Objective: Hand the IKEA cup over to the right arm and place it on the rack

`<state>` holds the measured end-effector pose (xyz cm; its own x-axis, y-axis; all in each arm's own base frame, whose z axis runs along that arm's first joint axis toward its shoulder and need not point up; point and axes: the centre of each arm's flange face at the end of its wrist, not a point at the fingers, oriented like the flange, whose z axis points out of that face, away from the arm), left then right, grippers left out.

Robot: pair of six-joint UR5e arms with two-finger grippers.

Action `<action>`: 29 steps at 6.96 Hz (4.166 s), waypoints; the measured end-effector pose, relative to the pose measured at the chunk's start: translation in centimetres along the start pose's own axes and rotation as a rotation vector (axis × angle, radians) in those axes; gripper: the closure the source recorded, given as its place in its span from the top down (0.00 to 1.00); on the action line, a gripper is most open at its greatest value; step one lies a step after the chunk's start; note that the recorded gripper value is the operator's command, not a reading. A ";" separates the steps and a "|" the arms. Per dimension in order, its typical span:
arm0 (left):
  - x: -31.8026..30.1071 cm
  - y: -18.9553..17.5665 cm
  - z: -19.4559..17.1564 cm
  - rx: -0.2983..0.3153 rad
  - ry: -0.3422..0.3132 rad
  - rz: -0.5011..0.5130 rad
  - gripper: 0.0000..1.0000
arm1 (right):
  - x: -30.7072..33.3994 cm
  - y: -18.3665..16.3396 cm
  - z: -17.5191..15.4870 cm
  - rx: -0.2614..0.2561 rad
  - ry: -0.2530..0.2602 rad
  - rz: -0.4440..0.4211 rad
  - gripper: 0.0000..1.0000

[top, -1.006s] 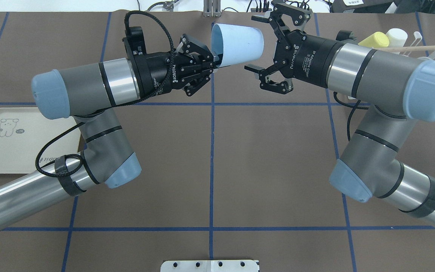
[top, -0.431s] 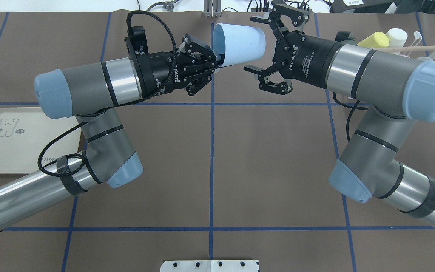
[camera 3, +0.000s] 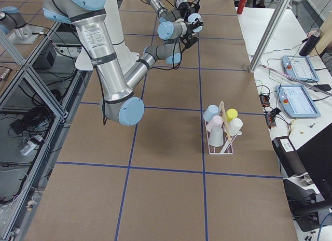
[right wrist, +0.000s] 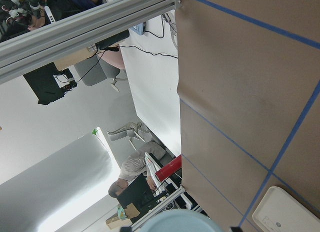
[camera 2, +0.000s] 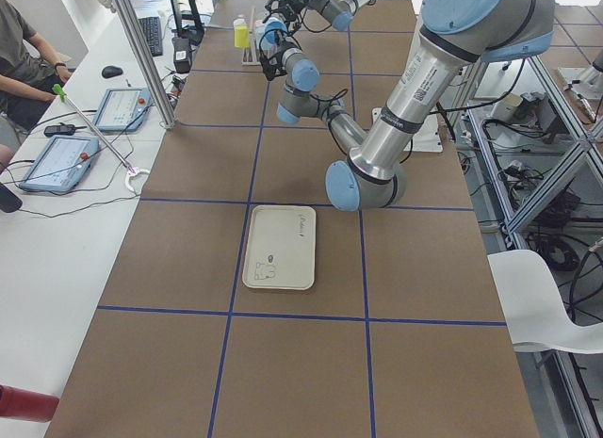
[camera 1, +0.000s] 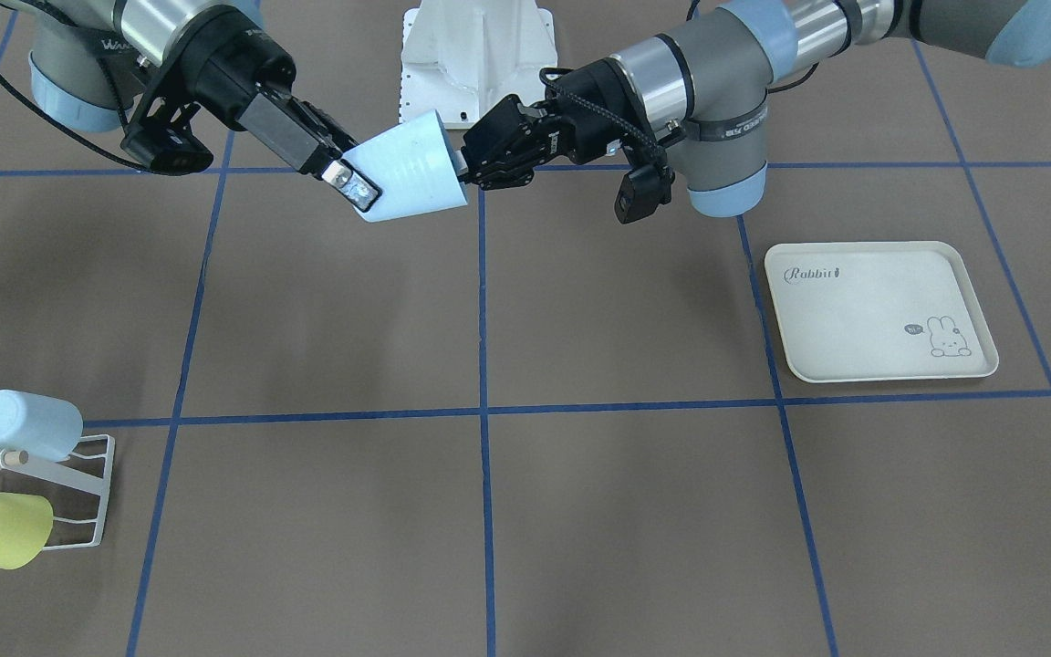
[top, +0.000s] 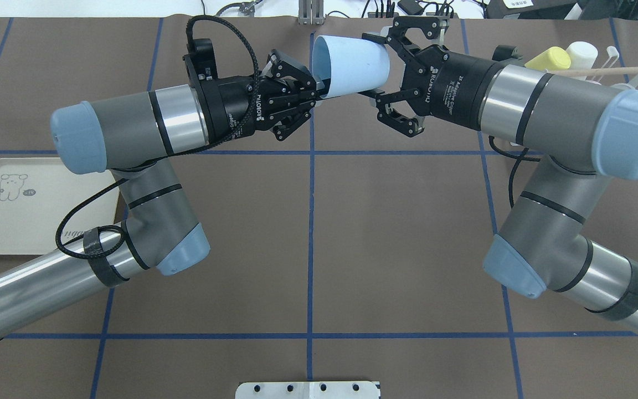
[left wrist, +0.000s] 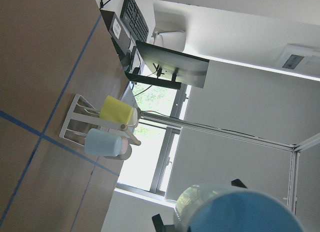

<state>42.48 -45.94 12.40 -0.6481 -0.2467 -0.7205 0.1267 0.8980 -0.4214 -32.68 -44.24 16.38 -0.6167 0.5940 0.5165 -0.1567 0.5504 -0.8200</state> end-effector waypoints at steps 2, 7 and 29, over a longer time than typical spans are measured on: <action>-0.3 -0.3 0.1 0.006 -0.007 0.000 0.99 | 0.1 -0.1 0.0 0.003 0.002 -0.004 0.00; -0.5 -1.4 -0.5 0.024 -0.022 0.029 0.99 | -0.9 -5.6 -2.1 0.127 0.005 -0.277 0.00; -3.1 -2.5 -1.3 0.053 -0.070 0.042 0.99 | -8.8 -46.2 -14.7 0.778 0.737 -1.409 0.00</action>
<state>43.19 -46.91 16.37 -0.5876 -0.2358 -0.7740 0.1930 0.8881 -0.4172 -8.66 -66.30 53.34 0.7053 0.1962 0.6812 -0.6440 0.5791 0.4999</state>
